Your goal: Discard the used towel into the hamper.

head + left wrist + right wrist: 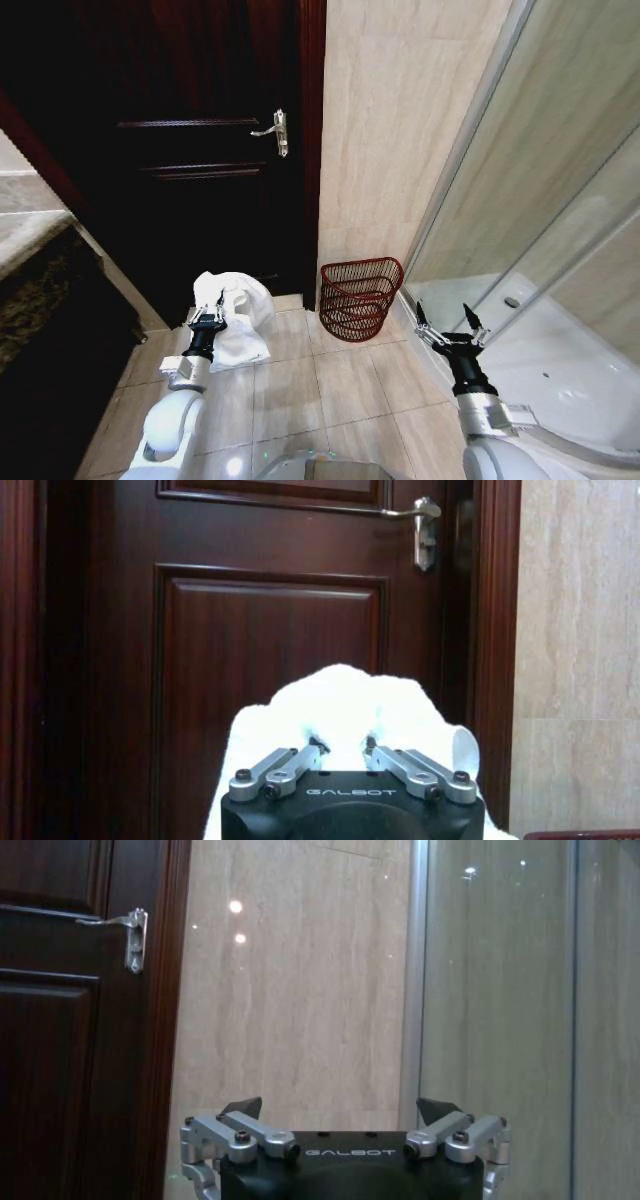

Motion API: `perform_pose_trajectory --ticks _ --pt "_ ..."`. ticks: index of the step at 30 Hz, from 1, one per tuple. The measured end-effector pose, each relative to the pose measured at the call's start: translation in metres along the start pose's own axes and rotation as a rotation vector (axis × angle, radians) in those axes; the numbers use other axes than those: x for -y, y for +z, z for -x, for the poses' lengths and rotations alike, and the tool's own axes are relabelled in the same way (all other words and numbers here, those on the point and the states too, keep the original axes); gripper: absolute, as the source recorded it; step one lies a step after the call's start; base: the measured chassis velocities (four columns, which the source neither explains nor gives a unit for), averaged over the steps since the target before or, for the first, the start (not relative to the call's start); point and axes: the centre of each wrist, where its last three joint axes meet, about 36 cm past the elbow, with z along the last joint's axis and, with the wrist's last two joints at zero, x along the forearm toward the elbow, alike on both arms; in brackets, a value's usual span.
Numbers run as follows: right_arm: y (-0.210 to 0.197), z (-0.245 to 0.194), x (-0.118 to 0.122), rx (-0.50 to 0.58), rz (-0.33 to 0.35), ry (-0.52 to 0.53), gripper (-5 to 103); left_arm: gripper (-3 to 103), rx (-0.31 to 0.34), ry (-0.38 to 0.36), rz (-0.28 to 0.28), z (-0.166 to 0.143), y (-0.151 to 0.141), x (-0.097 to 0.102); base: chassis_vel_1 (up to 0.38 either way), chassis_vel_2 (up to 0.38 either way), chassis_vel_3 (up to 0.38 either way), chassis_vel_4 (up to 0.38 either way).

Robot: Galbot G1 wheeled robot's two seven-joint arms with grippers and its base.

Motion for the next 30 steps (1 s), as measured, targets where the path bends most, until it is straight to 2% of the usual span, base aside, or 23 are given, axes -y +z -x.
perform_pose_trajectory --ticks 12,30 --pt "0.0006 -0.0031 0.0004 0.0 -0.004 -0.004 100 11 0.001 -0.003 -0.001 -0.0007 0.0035 0.0002 -0.032 -0.034 -0.023 -0.028" --pt "0.0036 -0.0061 0.0026 -0.001 -0.005 0.0 100 11 0.016 0.005 -0.002 -0.0004 0.0095 -0.0006 -0.108 -0.098 -0.106 -0.108"
